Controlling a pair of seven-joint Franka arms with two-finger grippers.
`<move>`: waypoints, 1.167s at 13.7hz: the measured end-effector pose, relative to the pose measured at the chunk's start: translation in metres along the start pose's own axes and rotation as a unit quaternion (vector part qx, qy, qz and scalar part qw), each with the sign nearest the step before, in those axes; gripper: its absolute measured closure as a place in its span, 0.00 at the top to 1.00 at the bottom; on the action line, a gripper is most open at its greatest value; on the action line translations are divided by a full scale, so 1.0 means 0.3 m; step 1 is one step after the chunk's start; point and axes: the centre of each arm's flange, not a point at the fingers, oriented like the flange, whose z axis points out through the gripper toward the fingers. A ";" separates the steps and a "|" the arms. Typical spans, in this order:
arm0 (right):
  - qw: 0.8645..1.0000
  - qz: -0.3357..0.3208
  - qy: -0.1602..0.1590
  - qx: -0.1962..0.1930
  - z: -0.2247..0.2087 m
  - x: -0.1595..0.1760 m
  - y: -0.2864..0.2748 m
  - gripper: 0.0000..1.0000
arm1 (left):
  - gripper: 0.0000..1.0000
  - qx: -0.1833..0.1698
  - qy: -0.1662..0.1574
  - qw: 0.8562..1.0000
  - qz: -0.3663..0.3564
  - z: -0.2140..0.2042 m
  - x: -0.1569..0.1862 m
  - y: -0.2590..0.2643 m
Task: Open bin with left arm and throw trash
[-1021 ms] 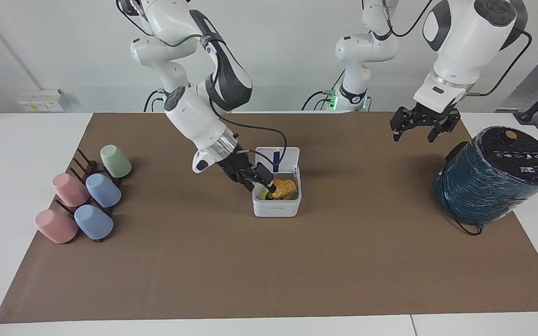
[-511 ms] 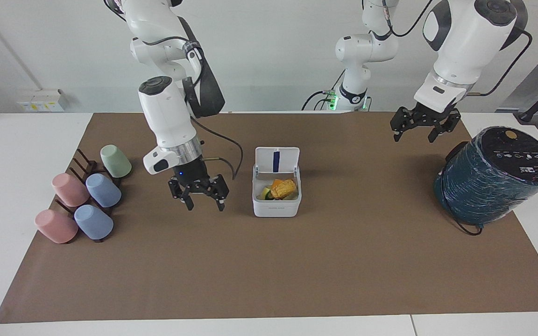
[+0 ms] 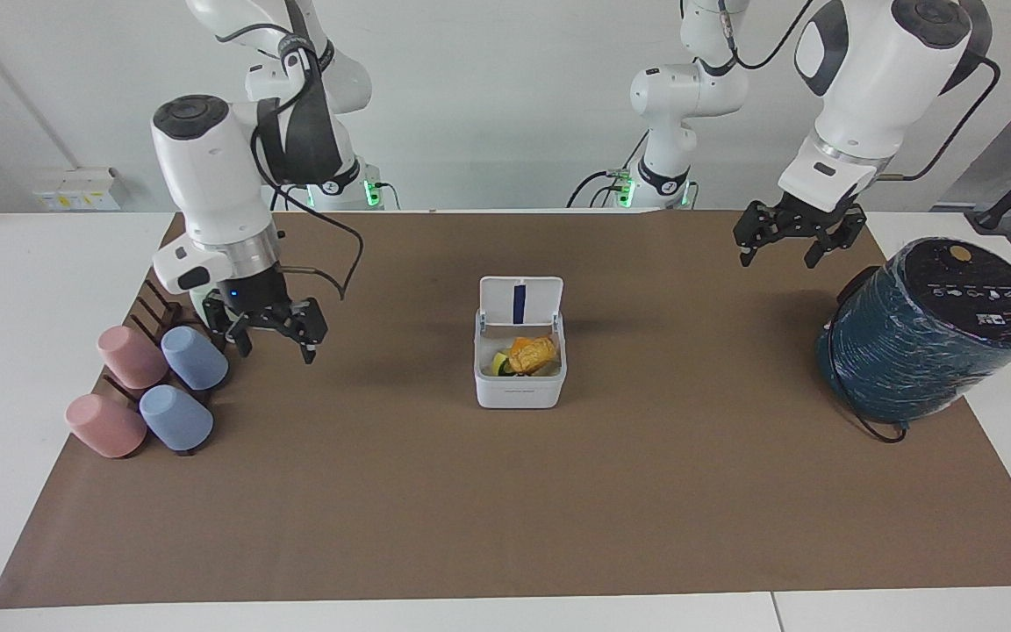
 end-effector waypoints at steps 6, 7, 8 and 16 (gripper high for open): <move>0.999 -0.005 -0.046 -0.021 -0.242 -0.066 0.153 1.00 | 1.00 0.000 0.000 1.000 0.000 0.000 0.000 -0.002; 0.998 -0.011 -0.052 -0.023 -0.286 -0.074 0.184 1.00 | 1.00 0.000 0.000 1.000 0.000 0.000 0.000 -0.002; 0.998 -0.017 -0.059 -0.024 -0.322 -0.078 0.208 1.00 | 1.00 0.000 0.000 1.000 0.000 0.000 0.000 -0.002; 0.995 -0.024 -0.090 -0.026 -0.404 -0.100 0.237 1.00 | 1.00 0.000 0.000 1.000 0.000 0.000 0.000 -0.002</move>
